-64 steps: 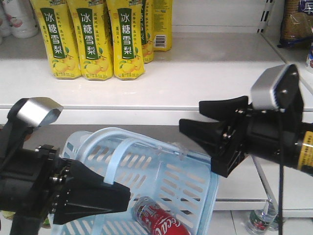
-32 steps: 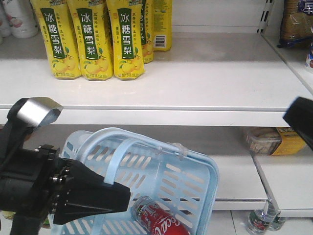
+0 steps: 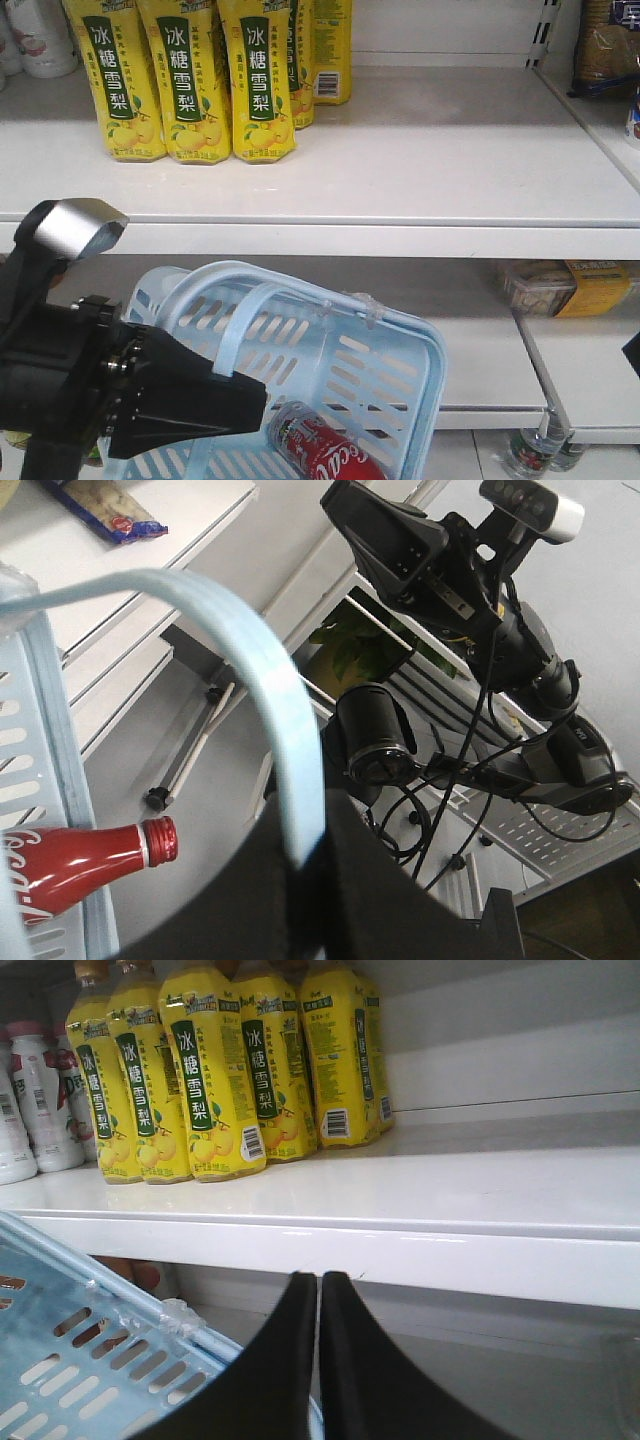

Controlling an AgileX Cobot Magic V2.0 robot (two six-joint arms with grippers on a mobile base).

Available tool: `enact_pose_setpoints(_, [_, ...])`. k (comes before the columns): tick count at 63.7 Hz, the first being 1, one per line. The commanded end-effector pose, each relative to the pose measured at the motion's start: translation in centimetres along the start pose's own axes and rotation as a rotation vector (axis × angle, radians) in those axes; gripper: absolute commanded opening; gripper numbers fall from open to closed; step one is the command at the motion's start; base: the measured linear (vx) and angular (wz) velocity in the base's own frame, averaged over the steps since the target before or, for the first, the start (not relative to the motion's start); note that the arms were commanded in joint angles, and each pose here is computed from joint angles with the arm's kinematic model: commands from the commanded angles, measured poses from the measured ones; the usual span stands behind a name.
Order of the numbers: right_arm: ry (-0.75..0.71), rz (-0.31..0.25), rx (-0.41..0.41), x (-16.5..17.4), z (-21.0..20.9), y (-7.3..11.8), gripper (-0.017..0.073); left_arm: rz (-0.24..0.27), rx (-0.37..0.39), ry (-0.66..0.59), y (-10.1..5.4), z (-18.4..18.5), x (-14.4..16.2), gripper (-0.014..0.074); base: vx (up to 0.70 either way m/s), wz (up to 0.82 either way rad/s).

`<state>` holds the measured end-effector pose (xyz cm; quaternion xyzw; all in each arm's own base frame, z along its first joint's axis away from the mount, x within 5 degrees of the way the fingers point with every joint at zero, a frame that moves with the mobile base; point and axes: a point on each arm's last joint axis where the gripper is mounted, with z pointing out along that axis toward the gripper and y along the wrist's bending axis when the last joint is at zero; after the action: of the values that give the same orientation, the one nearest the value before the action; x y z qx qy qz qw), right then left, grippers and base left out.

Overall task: Place coke in basket with both arms
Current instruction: 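Withdraw the open right gripper away from the basket, then turn the base away from the shelf holding the basket with the bottle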

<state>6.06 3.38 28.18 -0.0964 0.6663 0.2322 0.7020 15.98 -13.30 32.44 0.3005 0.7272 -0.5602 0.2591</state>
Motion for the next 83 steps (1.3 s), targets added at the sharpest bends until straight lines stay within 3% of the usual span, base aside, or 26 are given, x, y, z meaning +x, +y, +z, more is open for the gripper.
enact_pose_setpoints(1, [-0.024, -0.042, 0.025, -0.9, 0.0, -0.1, -0.0006, 0.033, 0.157, -0.090, -2.5, -0.5, -1.4, -0.0006, 0.00, 0.00])
enact_pose_setpoints(47, [-0.024, -0.043, 0.024, -0.9, 0.0, -0.1, -0.0006, 0.032, 0.165, -0.089, -2.6, -0.5, -1.4, -0.0006, 0.00, 0.00])
enact_pose_setpoints(64, [-0.025, -0.043, 0.027, -0.9, 0.0, -0.1, -0.0006, -0.029, 0.219, -0.176, -2.4, -0.5, -2.3, -0.0006, 0.00, 0.00])
enact_pose_setpoints(71, [-0.025, -0.043, 0.027, -0.9, 0.0, -0.1, -0.0006, -0.039, 0.202, -0.198, -2.1, -0.4, -2.5, -0.0006, 0.00, 0.00])
enact_pose_setpoints(79, [-0.025, -0.043, 0.027, -0.9, 0.0, -0.1, -0.0006, 0.022, 0.167, -0.220, -1.9, -0.4, -2.7, -0.0006, 0.00, 0.00])
enact_pose_setpoints(83, [-0.026, -0.043, 0.031, -0.9, 0.0, -0.1, -0.0006, 0.083, 0.145, -0.232, -1.8, -0.4, -2.7, -0.0006, 0.00, 0.00])
